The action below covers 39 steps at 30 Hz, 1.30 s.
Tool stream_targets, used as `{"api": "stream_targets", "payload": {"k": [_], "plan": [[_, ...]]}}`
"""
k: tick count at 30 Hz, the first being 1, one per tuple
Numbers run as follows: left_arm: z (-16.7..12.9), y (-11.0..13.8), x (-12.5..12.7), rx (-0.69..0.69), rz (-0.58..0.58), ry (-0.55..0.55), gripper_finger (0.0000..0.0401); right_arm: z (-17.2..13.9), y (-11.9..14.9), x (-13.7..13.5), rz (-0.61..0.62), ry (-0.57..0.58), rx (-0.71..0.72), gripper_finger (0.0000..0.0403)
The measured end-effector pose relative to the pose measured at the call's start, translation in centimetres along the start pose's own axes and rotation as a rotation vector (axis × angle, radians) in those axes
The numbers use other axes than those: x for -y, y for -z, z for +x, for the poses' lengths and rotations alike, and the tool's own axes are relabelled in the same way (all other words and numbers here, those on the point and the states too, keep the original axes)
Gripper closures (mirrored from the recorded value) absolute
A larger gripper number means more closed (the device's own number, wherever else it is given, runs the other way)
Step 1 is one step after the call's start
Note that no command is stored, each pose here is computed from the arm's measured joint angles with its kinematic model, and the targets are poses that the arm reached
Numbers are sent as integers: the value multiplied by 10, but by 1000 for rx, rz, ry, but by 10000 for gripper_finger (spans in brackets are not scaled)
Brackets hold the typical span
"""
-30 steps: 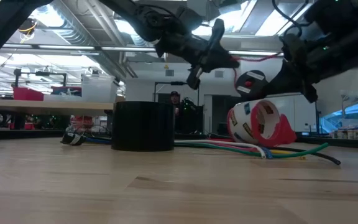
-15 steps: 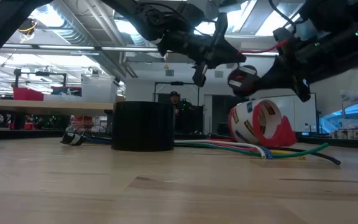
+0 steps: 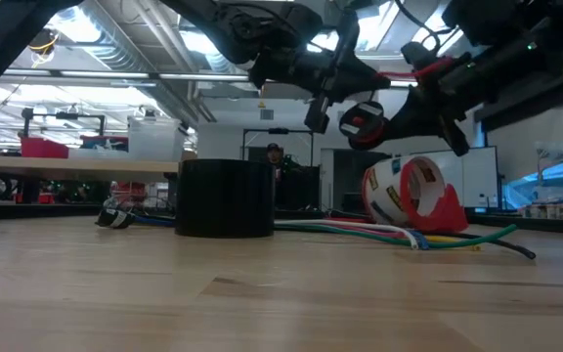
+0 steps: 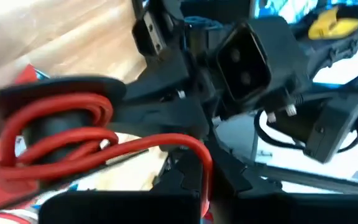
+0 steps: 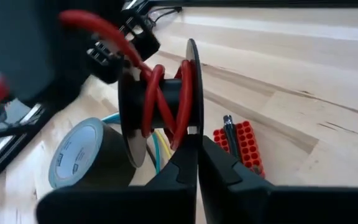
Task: Coil cords
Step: Coil the red wire on the black spool
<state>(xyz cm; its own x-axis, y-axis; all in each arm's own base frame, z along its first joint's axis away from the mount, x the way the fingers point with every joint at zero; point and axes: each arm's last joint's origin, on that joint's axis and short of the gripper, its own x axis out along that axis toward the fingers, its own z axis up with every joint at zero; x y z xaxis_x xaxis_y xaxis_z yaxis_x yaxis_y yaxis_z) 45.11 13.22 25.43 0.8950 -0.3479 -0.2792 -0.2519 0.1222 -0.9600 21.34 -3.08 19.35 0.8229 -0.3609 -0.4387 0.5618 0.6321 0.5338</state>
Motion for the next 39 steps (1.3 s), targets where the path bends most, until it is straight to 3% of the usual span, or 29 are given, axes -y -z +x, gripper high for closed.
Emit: {"api": "stream_targets", "payload": {"k": [13, 19, 26, 32, 39], "plan": [[3, 4, 1, -33, 270, 8, 401, -4, -8, -1, 67, -12, 66, 400], [4, 5, 1, -25, 451, 8, 399, -4, -10, -3, 74, -27, 85, 400], [10, 15, 3, -48, 606, 13, 352, -4, -9, -2, 74, -23, 83, 400], [13, 17, 3, -22, 630, -5, 311, -4, -9, -2, 74, -23, 85, 400], [13, 18, -2, -32, 549, -52, 325, -4, -10, -2, 75, -25, 87, 400]]}}
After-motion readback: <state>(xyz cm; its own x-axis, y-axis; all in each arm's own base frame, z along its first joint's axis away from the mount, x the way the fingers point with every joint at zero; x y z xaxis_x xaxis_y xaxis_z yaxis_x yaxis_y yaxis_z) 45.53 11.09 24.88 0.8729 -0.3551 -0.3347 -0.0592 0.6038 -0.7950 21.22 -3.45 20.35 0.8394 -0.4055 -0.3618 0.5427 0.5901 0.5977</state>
